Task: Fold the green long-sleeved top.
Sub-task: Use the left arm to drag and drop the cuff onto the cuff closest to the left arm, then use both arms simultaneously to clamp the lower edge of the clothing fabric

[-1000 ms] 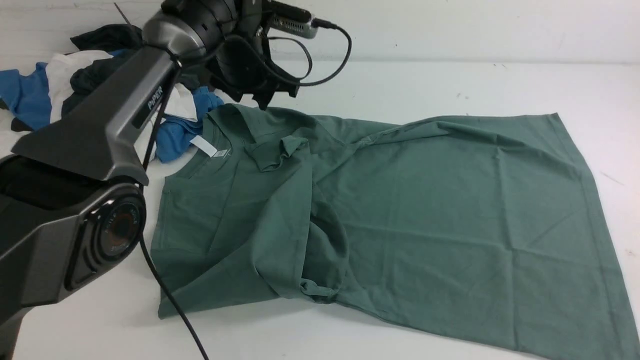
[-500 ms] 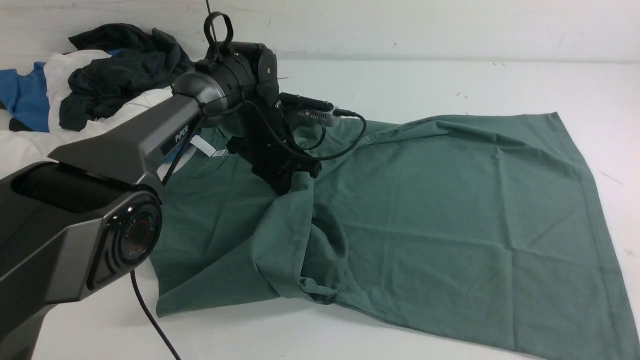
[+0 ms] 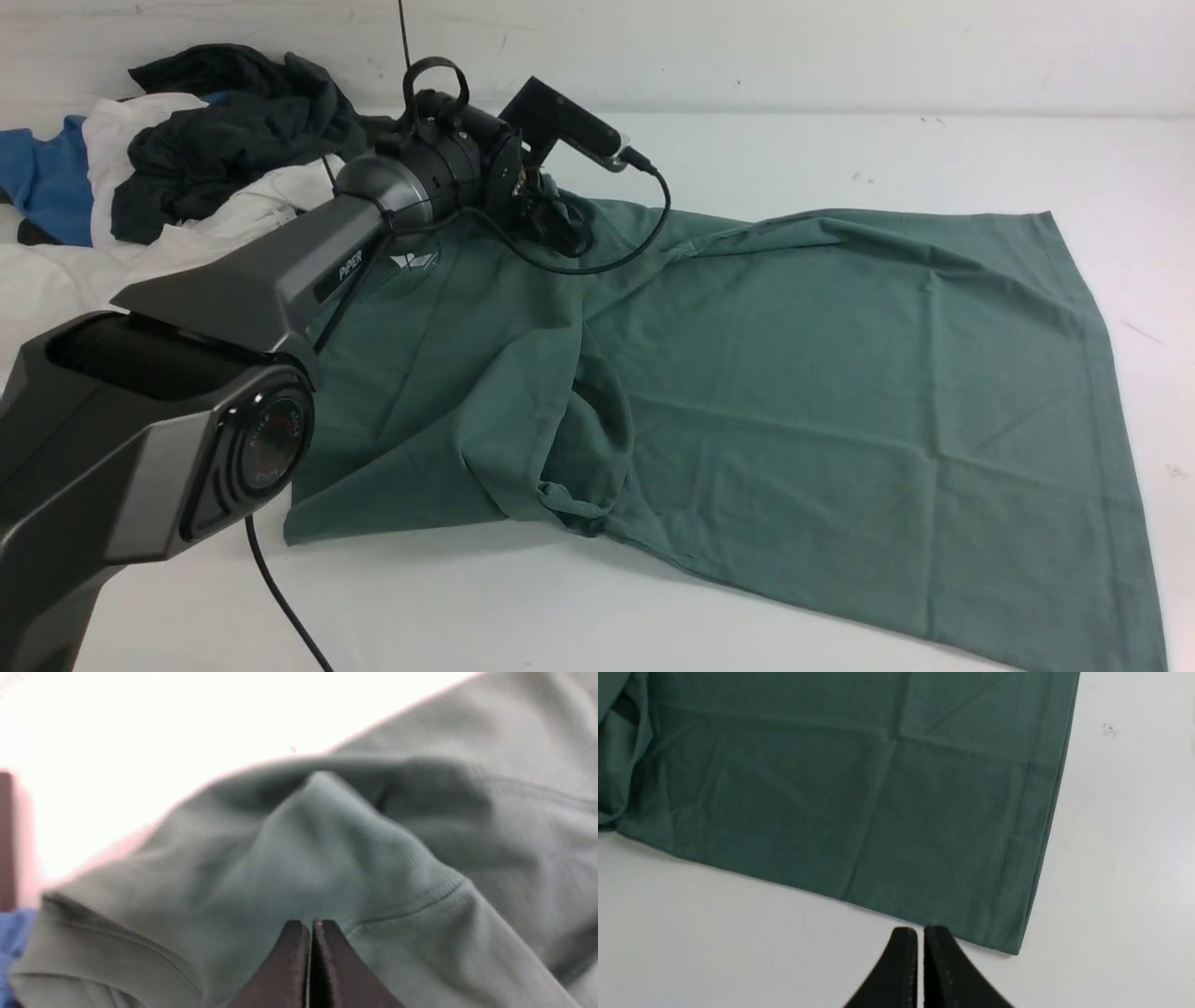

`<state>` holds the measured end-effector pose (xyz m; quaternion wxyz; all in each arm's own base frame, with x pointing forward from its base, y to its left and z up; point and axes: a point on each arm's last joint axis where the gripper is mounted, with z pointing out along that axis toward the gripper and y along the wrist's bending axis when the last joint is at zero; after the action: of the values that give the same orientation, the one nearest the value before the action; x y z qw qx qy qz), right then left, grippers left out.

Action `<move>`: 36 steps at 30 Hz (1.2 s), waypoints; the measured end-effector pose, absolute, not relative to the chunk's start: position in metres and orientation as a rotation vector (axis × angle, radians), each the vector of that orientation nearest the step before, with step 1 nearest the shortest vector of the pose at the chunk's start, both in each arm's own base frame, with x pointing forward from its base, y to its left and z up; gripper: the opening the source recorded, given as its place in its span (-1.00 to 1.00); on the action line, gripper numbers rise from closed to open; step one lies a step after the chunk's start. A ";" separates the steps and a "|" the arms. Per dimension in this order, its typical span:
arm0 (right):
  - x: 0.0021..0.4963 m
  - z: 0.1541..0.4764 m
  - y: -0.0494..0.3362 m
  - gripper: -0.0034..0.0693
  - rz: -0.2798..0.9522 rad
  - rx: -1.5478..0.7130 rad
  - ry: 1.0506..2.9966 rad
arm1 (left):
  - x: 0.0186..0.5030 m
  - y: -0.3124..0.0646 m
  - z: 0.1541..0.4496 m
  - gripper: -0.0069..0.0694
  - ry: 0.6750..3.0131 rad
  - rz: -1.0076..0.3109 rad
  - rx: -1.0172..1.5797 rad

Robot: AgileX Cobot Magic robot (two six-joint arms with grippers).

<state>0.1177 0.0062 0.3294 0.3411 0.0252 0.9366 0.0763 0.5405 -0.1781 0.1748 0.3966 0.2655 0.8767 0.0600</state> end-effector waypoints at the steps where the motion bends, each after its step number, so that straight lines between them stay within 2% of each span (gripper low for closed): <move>1: 0.118 0.329 0.006 -0.87 0.199 0.066 2.436 | 0.540 -0.177 0.178 -0.83 2.230 0.155 0.660; 4: 0.118 0.329 0.006 -0.87 0.199 0.066 2.436 | 0.531 -0.172 0.196 -0.83 2.306 0.168 0.620; 10: 0.118 0.330 0.006 -0.87 0.200 0.067 2.431 | 0.479 -0.137 0.296 -0.80 2.508 0.244 0.582; 12: 0.118 0.330 0.006 -0.87 0.199 0.067 2.430 | 0.472 -0.128 0.310 -0.80 2.522 0.228 0.567; 13: 0.118 0.330 0.006 -0.87 0.200 0.067 2.429 | 0.458 -0.111 0.327 -0.80 2.550 0.156 0.521; 15: 0.118 0.330 0.006 -0.87 0.199 0.067 2.430 | 0.450 -0.102 0.331 -0.80 2.578 0.093 0.493; 16: 0.118 0.330 0.006 -0.87 0.198 0.066 2.430 | 0.436 -0.090 0.331 -0.80 2.629 -0.003 0.467; 18: 0.118 0.330 0.006 -0.87 0.198 0.066 2.431 | 0.421 -0.083 0.319 -0.80 2.707 -0.128 0.446; 19: 0.118 0.330 0.006 -0.87 0.198 0.066 2.431 | 0.403 -0.080 0.294 -0.80 2.819 -0.245 0.443; 21: 0.118 0.330 0.006 -0.87 0.202 0.067 2.431 | 0.386 -0.085 0.268 -0.80 2.892 -0.364 0.469; 27: 0.118 0.330 0.006 -0.87 0.203 0.068 2.431 | 0.384 -0.111 0.223 -0.80 2.813 -0.531 0.548; 33: 0.118 0.330 0.006 -0.87 0.203 0.068 2.431 | 0.379 -0.126 0.174 -0.80 2.977 -0.715 0.610; 36: 0.118 0.330 0.006 -0.87 0.202 0.067 2.431 | 0.373 -0.134 0.161 -0.80 3.050 -0.757 0.662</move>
<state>0.1181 0.0064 0.3295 0.3435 0.0259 0.9356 0.0778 0.3733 -0.1341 0.1609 -0.0350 0.2060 0.9491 -0.2357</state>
